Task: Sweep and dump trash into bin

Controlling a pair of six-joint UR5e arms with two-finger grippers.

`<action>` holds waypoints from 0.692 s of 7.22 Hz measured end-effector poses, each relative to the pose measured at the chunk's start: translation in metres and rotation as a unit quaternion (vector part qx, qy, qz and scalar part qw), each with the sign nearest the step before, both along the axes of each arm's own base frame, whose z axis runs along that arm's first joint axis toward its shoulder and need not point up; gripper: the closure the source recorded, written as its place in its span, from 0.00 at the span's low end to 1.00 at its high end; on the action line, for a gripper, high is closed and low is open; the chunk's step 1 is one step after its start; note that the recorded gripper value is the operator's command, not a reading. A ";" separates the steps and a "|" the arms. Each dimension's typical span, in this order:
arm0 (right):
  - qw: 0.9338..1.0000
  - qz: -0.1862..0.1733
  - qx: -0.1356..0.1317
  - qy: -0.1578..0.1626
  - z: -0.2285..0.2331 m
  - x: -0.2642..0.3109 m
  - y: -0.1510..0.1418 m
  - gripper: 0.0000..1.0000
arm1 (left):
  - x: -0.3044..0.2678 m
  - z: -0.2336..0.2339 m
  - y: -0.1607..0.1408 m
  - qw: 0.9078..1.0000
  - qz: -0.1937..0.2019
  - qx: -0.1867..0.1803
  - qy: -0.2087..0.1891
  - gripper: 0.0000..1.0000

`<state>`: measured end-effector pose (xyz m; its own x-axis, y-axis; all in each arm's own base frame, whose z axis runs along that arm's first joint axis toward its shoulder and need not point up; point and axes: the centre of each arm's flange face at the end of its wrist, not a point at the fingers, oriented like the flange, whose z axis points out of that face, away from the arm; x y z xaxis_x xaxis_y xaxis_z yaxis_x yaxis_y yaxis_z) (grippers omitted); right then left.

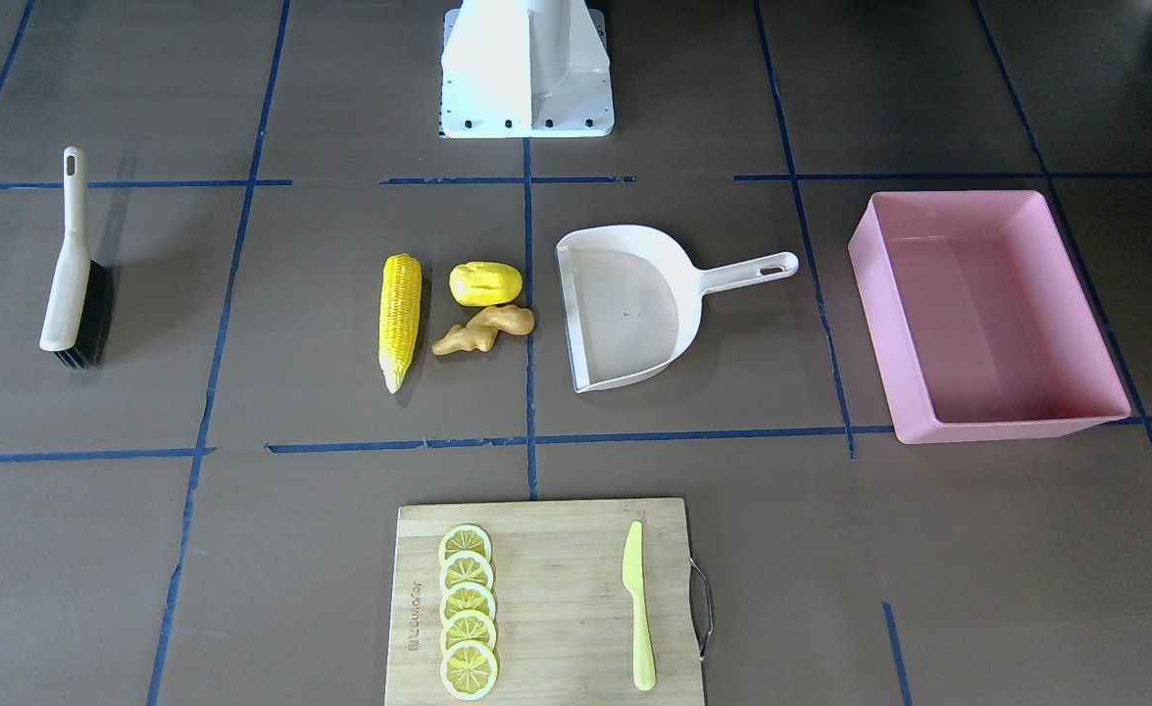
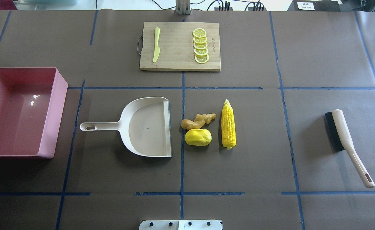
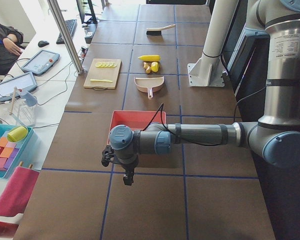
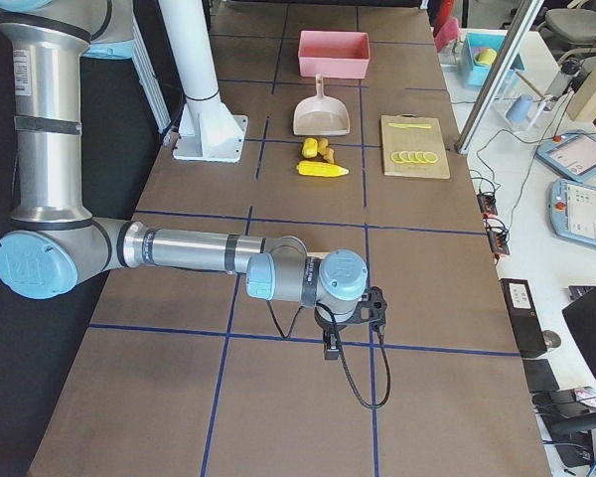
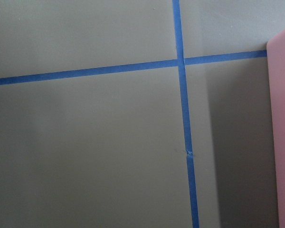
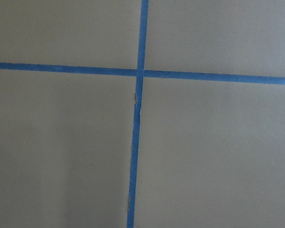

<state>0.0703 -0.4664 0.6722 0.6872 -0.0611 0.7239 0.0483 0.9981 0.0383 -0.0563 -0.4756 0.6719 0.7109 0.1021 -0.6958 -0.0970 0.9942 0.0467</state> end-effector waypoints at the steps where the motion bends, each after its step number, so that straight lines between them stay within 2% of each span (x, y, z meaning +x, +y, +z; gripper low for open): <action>1: 1.000 0.001 0.000 0.000 -0.001 0.000 0.000 0.00 | 0.000 0.000 0.000 1.000 0.000 0.000 0.000 0.00; 5: 1.000 0.005 -0.004 0.000 -0.001 0.000 -0.001 0.00 | 0.000 -0.002 -0.001 1.000 -0.001 0.002 0.000 0.00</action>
<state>0.0704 -0.4674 0.6712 0.6882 -0.0494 0.7238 0.0392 0.9988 0.0309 -0.0562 -0.4766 0.6702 0.7110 0.1040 -0.6955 -0.0960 0.9941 0.0505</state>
